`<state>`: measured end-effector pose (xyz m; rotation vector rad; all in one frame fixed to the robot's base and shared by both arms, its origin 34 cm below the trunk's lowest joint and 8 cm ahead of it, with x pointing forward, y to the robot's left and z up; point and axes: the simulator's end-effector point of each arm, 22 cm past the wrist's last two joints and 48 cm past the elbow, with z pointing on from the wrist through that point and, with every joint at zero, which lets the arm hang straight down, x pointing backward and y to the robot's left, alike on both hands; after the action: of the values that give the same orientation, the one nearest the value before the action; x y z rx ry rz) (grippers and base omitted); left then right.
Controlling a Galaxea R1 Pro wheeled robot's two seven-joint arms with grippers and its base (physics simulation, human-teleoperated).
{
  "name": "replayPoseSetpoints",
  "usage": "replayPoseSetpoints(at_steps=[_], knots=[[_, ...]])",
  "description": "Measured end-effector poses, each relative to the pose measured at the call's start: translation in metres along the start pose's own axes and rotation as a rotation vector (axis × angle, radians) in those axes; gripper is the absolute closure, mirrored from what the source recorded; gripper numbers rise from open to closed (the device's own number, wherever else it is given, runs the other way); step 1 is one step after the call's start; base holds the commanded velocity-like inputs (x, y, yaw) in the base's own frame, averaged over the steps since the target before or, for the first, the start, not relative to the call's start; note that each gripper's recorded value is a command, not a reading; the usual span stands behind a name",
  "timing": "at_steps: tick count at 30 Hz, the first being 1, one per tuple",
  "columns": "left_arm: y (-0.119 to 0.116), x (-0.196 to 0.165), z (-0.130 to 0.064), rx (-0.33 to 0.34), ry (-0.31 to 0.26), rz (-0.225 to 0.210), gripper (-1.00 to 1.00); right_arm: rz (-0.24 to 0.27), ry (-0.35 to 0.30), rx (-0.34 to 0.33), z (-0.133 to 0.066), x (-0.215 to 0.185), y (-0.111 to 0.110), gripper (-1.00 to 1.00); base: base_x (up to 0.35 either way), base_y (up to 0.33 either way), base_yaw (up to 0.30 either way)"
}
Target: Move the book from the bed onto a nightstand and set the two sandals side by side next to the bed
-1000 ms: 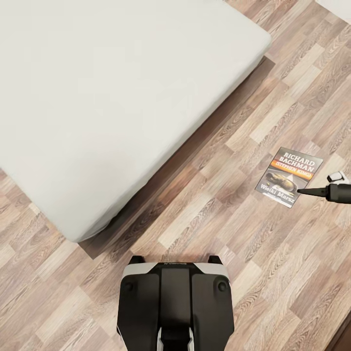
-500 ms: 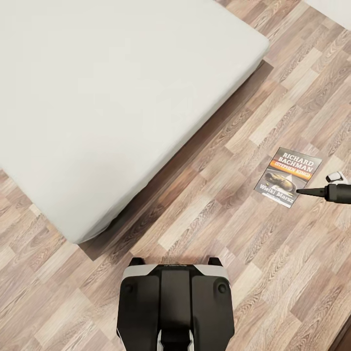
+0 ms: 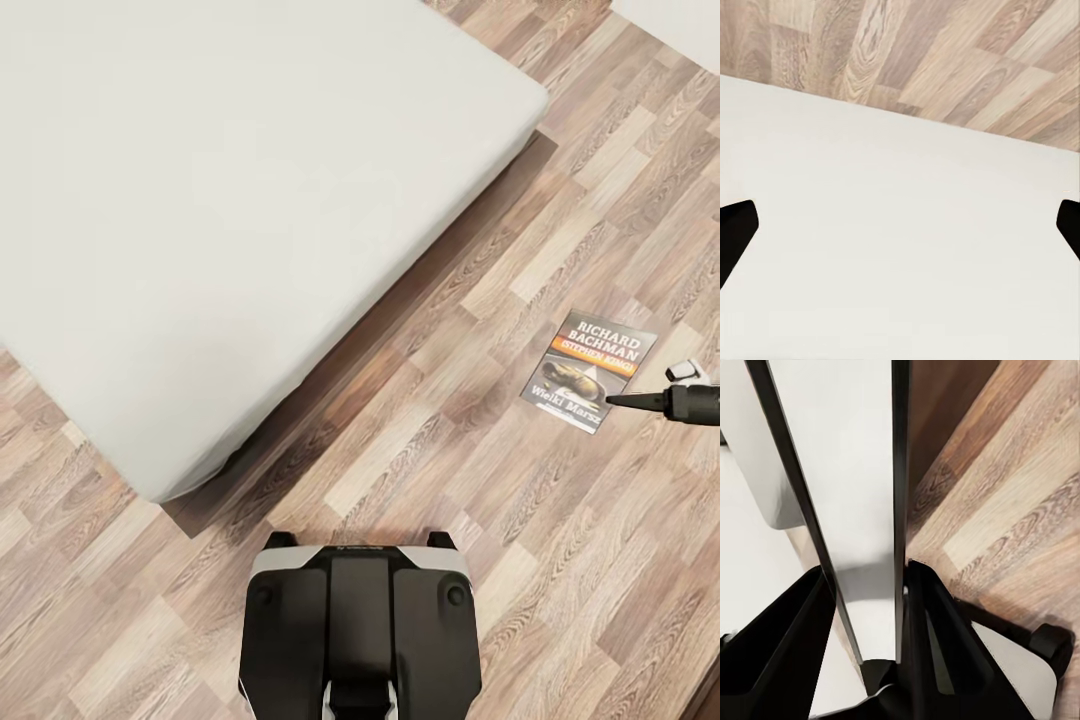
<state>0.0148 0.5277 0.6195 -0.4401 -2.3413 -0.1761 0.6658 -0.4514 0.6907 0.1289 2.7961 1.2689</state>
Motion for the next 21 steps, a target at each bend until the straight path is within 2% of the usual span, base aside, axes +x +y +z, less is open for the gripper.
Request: replayPoseSetpoints(at_steps=[5, 14, 21], knots=[[0.015, 0.0, -0.001, -0.067, -0.003, -0.002, -1.0, 0.018, 0.015, 0.001, 0.001, 0.014, -0.003, 1.0, 0.0, 0.0, 0.0], [0.023, -0.002, -0.003, -0.102, -0.009, -0.005, -1.0, 0.023, 0.018, 0.006, -0.003, 0.02, -0.003, 1.0, 0.0, 0.0, 0.0], [0.025, -0.005, -0.005, -0.11, -0.016, -0.008, -1.0, 0.05, 0.024, 0.012, -0.007, 0.036, -0.008, 1.0, 0.0, 0.0, 0.01]])
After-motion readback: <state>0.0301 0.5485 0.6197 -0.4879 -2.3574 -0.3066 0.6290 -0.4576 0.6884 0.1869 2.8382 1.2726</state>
